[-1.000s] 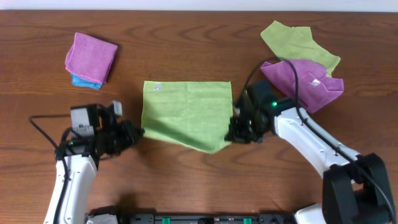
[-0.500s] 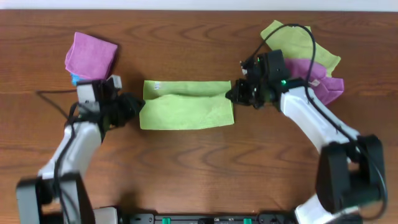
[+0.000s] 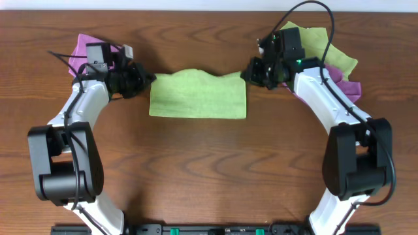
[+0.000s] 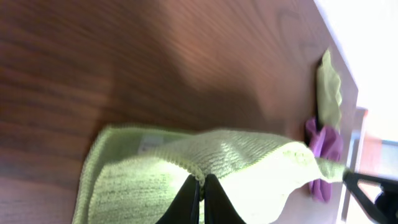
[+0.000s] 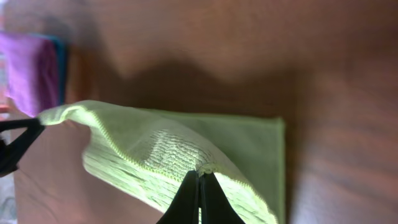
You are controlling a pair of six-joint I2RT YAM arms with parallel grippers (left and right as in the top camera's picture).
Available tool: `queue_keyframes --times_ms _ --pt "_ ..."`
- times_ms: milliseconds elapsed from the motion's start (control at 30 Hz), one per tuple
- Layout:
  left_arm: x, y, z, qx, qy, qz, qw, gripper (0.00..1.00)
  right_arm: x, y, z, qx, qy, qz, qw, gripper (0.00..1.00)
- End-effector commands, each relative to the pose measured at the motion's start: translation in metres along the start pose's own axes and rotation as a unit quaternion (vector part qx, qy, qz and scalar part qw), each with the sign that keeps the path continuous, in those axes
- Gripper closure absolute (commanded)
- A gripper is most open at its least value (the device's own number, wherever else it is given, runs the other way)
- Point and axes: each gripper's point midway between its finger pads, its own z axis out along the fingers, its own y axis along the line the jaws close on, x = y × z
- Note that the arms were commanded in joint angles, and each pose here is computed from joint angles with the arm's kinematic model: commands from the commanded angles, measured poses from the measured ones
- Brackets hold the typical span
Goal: Fold the cloth
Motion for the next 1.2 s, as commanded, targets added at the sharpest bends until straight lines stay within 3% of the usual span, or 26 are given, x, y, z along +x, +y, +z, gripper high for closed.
queue_keyframes --times_ms 0,133,567,733,767,800,833,900,1000,1067,1133,1167 --pt "0.013 -0.001 0.000 -0.010 0.032 0.052 0.998 0.94 0.015 -0.010 0.004 0.020 0.032 0.008 0.999 0.98" --pt "0.038 0.026 -0.005 -0.076 0.077 0.030 0.994 0.94 0.039 -0.011 0.005 0.032 0.074 -0.012 0.997 0.98" --pt "0.069 0.044 -0.016 -0.121 0.133 0.003 0.984 0.94 0.078 -0.009 0.007 0.059 0.138 -0.019 0.989 0.98" --pt "0.073 0.061 -0.022 -0.170 0.139 -0.002 0.976 0.94 0.080 -0.018 0.005 0.084 0.139 -0.018 0.987 0.98" --pt "0.073 0.062 -0.023 -0.174 0.138 -0.001 0.975 0.94 0.080 -0.018 0.005 0.083 0.139 -0.018 0.987 0.93" --pt "0.073 0.062 -0.023 -0.174 0.138 -0.002 0.975 0.86 0.080 -0.018 0.005 0.083 0.139 -0.018 0.987 0.67" --pt "0.073 0.062 -0.023 -0.174 0.138 -0.002 0.975 0.72 0.080 -0.018 0.005 0.083 0.139 -0.018 0.987 0.46" --pt "0.073 0.062 -0.023 -0.173 0.138 -0.002 0.975 0.68 0.079 -0.018 0.005 0.083 0.138 -0.017 0.987 0.45" --pt "0.072 0.058 -0.026 -0.171 0.135 0.003 0.976 0.55 0.075 -0.022 0.003 0.084 0.134 -0.013 0.987 0.40" --pt "0.069 0.053 -0.030 -0.170 0.126 0.011 0.977 0.46 0.069 -0.024 0.000 0.083 0.128 -0.009 0.988 0.46" --pt "0.064 0.046 -0.036 -0.165 0.111 0.022 0.980 0.43 0.061 -0.024 -0.004 0.079 0.118 -0.006 0.990 0.98" --pt "0.060 0.041 -0.040 -0.163 0.101 0.029 0.981 0.47 0.056 -0.021 -0.006 0.074 0.113 -0.006 0.991 0.99"
